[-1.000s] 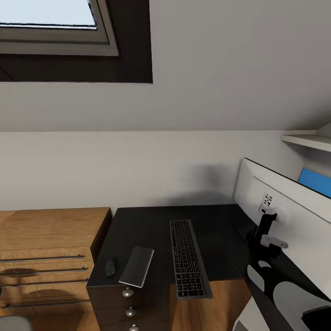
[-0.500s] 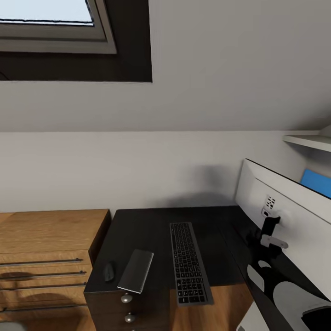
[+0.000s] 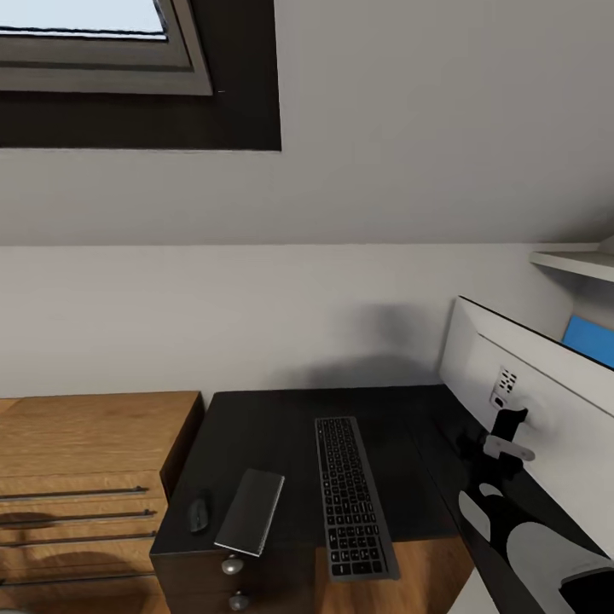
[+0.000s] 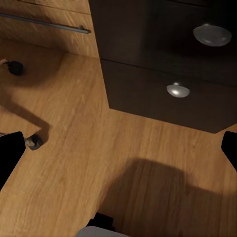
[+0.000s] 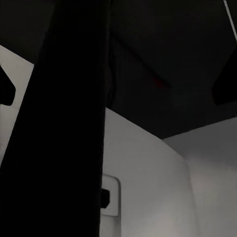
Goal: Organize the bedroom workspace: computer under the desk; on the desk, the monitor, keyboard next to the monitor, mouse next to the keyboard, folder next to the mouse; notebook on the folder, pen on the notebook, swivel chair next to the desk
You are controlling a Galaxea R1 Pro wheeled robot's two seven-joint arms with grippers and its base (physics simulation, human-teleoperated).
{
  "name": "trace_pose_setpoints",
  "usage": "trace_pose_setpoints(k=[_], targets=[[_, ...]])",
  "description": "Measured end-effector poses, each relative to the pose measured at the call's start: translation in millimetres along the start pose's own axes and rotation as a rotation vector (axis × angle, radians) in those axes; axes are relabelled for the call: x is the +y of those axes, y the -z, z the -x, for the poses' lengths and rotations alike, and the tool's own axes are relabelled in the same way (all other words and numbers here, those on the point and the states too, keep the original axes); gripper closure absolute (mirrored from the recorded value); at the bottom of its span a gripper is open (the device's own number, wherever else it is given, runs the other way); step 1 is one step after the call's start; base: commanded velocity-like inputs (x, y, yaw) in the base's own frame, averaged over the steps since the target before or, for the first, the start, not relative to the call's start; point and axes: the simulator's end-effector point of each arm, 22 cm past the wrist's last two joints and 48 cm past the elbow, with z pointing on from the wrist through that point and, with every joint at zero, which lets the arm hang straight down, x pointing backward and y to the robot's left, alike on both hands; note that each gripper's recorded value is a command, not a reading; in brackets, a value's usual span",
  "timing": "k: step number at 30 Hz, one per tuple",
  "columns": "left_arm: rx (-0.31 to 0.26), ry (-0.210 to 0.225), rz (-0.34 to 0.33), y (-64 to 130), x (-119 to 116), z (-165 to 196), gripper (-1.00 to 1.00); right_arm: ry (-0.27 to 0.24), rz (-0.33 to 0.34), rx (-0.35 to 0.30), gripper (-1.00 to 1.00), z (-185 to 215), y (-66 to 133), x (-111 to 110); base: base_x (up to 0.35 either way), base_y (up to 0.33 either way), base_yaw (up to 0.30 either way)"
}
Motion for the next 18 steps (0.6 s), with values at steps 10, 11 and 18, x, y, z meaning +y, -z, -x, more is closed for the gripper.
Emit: trace_pose_setpoints(k=[10,11,18], targets=[[0.0,-0.001,0.001,-0.1,0.3,-0.1,-1.0,0.014,-0.019,-0.005,-1.0,3.7,-6.2,-16.1,0.007,0.0,0.0],[0.0,-0.001,0.001,-0.1,0.3,0.0,-1.0,0.016,-0.023,-0.006,-1.0,4.4,-7.1,-18.8,0.0,0.0,0.0],[0.0,-0.001,0.001,-0.1,0.2,-0.1,-1.0,0.021,-0.027,-0.007,-1.0,5.6,-8.9,-23.3,0.0,0.0,0.0]])
